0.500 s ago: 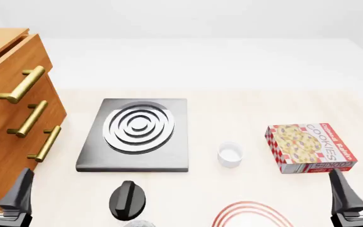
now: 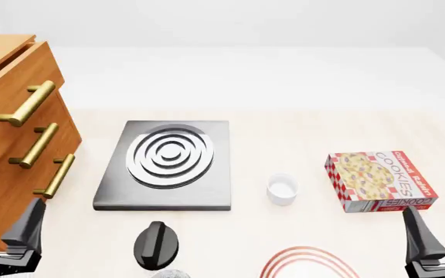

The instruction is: Pick the akita bowl on the wooden cabinet and place it on the plate.

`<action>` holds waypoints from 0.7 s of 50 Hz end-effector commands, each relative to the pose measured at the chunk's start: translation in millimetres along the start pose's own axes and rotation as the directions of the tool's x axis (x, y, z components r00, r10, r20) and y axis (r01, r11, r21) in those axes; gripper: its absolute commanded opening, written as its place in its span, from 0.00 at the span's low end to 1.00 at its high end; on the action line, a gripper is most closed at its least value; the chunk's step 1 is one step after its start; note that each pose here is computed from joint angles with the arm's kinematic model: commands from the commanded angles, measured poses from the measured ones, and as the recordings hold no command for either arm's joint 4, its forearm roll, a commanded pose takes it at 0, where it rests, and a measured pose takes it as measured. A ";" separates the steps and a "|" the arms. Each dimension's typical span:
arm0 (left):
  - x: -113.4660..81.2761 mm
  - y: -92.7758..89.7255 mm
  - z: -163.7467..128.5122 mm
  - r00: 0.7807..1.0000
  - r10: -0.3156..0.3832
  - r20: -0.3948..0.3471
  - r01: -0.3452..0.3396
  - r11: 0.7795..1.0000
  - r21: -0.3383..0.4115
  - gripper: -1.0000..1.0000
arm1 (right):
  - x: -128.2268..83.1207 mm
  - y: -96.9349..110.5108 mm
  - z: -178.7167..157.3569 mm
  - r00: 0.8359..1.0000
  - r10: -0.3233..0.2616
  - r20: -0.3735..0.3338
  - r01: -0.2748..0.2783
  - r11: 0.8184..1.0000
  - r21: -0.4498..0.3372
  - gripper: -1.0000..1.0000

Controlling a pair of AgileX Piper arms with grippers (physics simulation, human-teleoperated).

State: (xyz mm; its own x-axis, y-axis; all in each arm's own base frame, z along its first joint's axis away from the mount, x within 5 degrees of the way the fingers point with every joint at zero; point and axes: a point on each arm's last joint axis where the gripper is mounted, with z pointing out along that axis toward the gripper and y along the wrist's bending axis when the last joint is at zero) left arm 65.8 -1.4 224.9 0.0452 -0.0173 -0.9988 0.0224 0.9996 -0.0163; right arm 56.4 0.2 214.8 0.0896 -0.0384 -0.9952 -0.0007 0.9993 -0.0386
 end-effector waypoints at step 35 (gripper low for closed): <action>-140.2 -4.4 1.8 0.999 0.007 0.038 -0.008 0.999 0.034 1.00 | 0.0 0.0 -0.3 1.000 -0.002 0.000 0.002 1.000 0.000 1.00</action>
State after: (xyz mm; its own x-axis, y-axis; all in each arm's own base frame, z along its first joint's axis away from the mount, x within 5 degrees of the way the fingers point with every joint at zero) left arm 61.5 -3.3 330.9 0.0733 -0.0215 -0.9971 0.0554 0.9983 -0.0175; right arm 56.1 0.2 214.9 0.0901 -0.0405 -0.9951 -0.0006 0.9992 -0.0407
